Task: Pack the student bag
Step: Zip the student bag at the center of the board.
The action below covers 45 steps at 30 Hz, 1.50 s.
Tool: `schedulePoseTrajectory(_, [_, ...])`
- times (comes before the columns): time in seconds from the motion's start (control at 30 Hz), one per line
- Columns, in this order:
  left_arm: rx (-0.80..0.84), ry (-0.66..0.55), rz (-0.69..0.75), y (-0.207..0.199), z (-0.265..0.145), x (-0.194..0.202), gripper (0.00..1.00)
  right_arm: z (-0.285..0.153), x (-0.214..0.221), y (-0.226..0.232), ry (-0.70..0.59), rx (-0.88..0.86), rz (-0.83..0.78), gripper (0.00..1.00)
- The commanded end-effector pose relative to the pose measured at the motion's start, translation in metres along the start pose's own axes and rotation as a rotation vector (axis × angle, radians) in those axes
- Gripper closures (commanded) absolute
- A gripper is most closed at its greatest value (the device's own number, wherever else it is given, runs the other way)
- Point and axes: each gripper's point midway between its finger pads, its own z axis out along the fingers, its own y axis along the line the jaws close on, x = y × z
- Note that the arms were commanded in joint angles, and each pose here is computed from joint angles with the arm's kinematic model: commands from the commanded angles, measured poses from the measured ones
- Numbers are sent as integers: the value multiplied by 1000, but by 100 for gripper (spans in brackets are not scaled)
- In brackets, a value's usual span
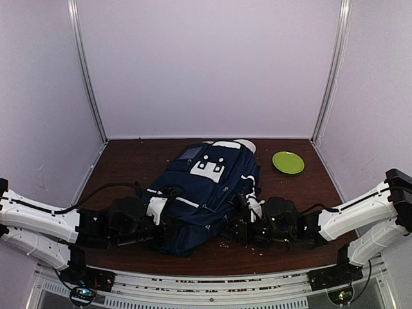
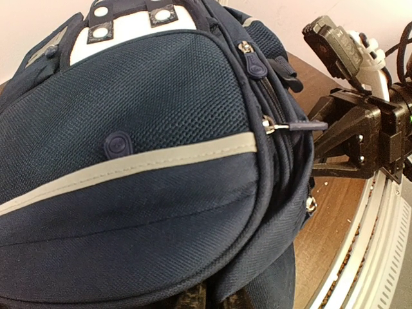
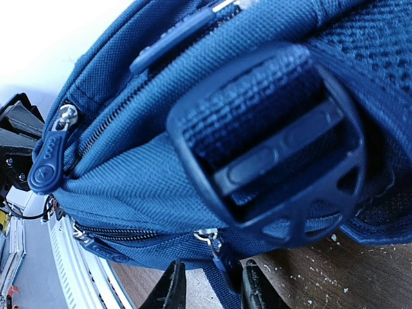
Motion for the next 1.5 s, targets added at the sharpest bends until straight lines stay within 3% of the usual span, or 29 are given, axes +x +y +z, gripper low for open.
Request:
schedulePoseTrajectory(0.0, [-88,-81,-49,17,0,-23,100,3,-11,0,-36,21,-17,71])
schedulePoseTrajectory(0.9, [-90,-79,-49,17,0,-21,100,-1,-8,-4,-11,55,-58,100])
schedulePoseTrajectory(1.47, [-99,-64,-43,16,8,-21,100,-15,6,21,48,-18,-145,100])
